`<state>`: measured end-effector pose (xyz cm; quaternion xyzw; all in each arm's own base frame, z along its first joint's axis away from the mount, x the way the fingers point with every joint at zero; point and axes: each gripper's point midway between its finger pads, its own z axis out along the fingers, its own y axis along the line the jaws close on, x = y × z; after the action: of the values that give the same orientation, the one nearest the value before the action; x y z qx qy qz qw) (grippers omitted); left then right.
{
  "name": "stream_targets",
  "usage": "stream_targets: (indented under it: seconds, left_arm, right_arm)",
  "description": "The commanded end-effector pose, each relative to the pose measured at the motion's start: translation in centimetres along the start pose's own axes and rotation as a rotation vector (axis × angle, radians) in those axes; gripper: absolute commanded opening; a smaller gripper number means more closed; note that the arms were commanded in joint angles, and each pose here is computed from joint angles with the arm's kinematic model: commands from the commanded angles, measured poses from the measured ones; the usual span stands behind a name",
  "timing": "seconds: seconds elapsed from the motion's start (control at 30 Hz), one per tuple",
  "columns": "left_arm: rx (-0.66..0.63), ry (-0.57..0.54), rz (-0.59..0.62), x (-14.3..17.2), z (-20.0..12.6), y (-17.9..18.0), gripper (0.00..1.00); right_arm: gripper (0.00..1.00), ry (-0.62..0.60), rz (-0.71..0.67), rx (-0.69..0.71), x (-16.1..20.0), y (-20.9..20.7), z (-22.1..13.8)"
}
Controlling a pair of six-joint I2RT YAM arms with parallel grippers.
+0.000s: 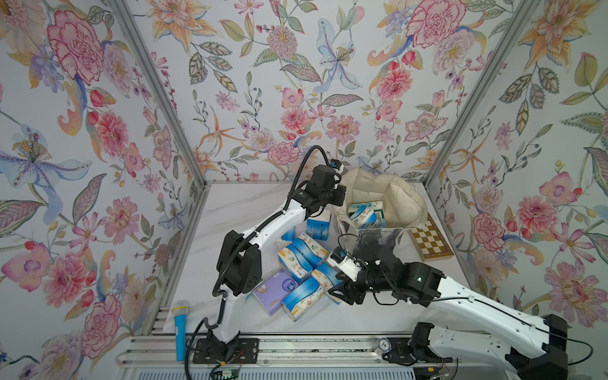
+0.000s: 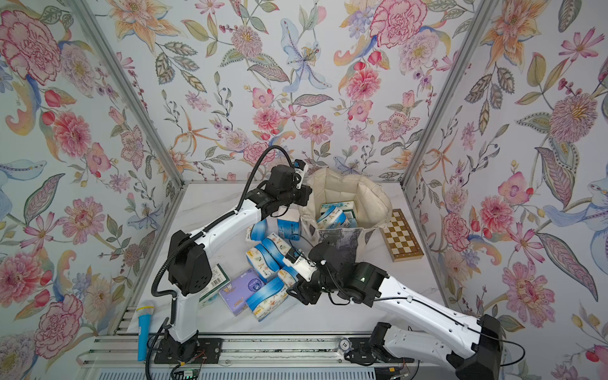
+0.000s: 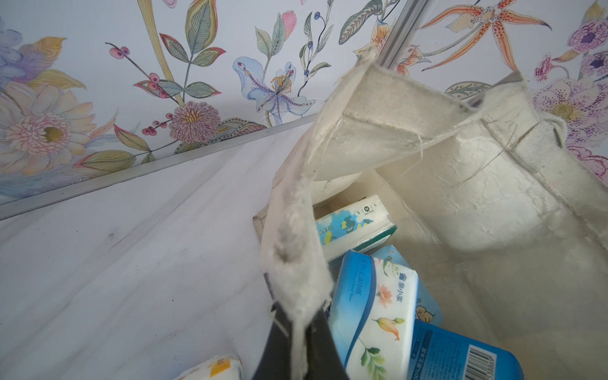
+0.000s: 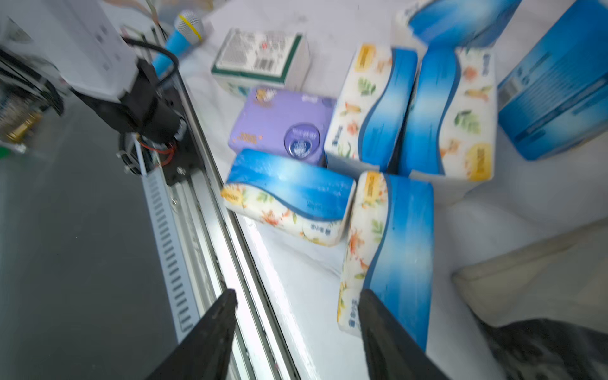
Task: Put tissues into the canvas bag
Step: Pick up the pack of facial tissues from the center of the board.
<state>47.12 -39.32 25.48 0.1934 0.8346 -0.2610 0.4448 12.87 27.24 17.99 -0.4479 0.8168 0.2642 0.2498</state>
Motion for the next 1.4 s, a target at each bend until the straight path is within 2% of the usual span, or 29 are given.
stream_targets:
  seconds: [0.0, 0.13, 0.47, 0.73, 1.03, 1.1, 1.27, 1.37]
  left_arm:
    - [-0.003, -0.071, -0.003, -1.9, -0.9, -0.1, 0.00]
    - [0.001, -0.068, -0.003, -1.7, -0.9, -0.1, 0.00]
    - [0.024, -0.071, -0.001, -1.6, -0.7, -0.5, 0.00]
    - [0.044, -0.072, 0.002, -1.6, -0.5, -0.8, 0.00]
    - [0.052, -0.065, 0.006, -1.3, -0.4, -0.9, 0.00]
    - [0.053, -0.065, 0.006, -1.3, -0.4, -0.9, 0.00]
    - [0.056, -0.066, 0.006, -1.4, -0.5, -0.9, 0.00]
    - [0.055, -0.066, 0.007, -1.4, -0.5, -0.9, 0.00]
  right_arm:
    - [0.69, 0.035, 0.027, 0.104, 1.5, -1.8, 0.2]
    - [0.80, 0.073, 0.036, 0.143, 2.8, -2.7, 1.0]
    - [0.86, 0.180, 0.042, 0.221, 4.3, -4.7, 3.8]
    - [0.88, 0.216, 0.073, 0.279, 4.5, -6.6, 4.8]
    - [0.87, 0.261, 0.086, 0.243, 5.0, -6.8, 6.9]
    - [0.82, 0.268, 0.088, 0.231, 5.0, -6.7, 7.2]
    - [0.50, 0.267, 0.097, 0.226, 4.9, -6.6, 7.2]
    - [0.35, 0.249, 0.103, 0.228, 4.5, -6.5, 6.4]
